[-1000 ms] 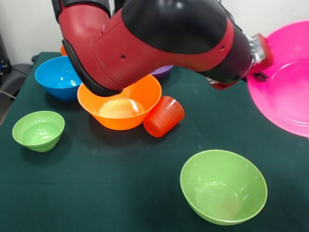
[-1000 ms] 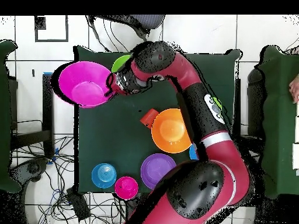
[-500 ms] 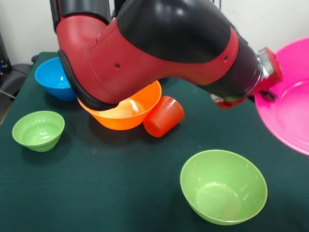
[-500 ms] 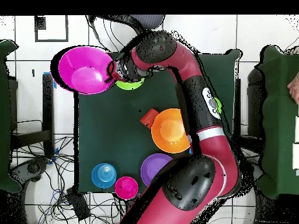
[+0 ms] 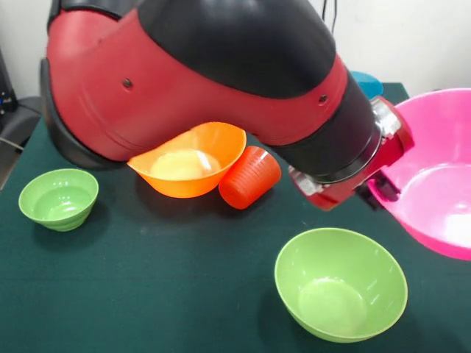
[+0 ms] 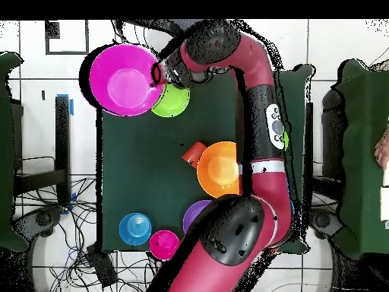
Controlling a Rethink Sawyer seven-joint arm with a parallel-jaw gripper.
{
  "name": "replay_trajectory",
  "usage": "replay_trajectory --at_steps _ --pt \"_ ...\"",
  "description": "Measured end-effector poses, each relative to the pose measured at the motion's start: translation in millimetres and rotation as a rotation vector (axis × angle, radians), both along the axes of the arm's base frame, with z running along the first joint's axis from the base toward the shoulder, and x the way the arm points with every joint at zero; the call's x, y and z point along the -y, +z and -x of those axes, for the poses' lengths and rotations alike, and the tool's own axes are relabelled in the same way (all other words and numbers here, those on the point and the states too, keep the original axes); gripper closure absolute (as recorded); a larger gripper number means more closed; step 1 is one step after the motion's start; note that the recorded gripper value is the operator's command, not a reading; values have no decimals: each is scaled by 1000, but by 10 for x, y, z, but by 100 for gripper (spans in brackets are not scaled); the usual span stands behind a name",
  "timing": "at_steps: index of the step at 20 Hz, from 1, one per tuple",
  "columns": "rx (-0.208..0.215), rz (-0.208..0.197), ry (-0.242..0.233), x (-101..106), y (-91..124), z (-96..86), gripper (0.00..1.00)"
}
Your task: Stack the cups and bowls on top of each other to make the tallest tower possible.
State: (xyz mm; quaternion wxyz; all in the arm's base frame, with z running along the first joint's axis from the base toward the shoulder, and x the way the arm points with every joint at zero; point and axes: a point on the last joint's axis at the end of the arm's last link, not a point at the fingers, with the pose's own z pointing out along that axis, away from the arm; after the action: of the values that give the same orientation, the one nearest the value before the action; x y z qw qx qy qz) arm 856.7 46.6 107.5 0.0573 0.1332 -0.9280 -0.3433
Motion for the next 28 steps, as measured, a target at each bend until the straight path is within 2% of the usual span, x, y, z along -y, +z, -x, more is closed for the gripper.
replay_trajectory --at_steps 1,3,4,9,11,12,14,19,20,22,24,27,28 --pt "34 5 35 39 23 -38 100" --pt "68 13 76 83 54 -75 100" --pt "108 23 128 147 108 -123 100" --pt "170 47 216 303 232 -207 100" --pt "184 55 235 348 263 -229 100" --pt "199 69 261 402 298 -259 100" --pt "210 78 275 429 315 -279 100" --pt "248 134 322 507 336 -372 100" --pt "259 169 337 536 312 -412 100" --pt "264 192 343 552 292 -435 100" --pt "273 238 360 580 248 -481 100" --pt "275 283 375 595 201 -522 100" --pt "276 289 377 595 196 -528 100"
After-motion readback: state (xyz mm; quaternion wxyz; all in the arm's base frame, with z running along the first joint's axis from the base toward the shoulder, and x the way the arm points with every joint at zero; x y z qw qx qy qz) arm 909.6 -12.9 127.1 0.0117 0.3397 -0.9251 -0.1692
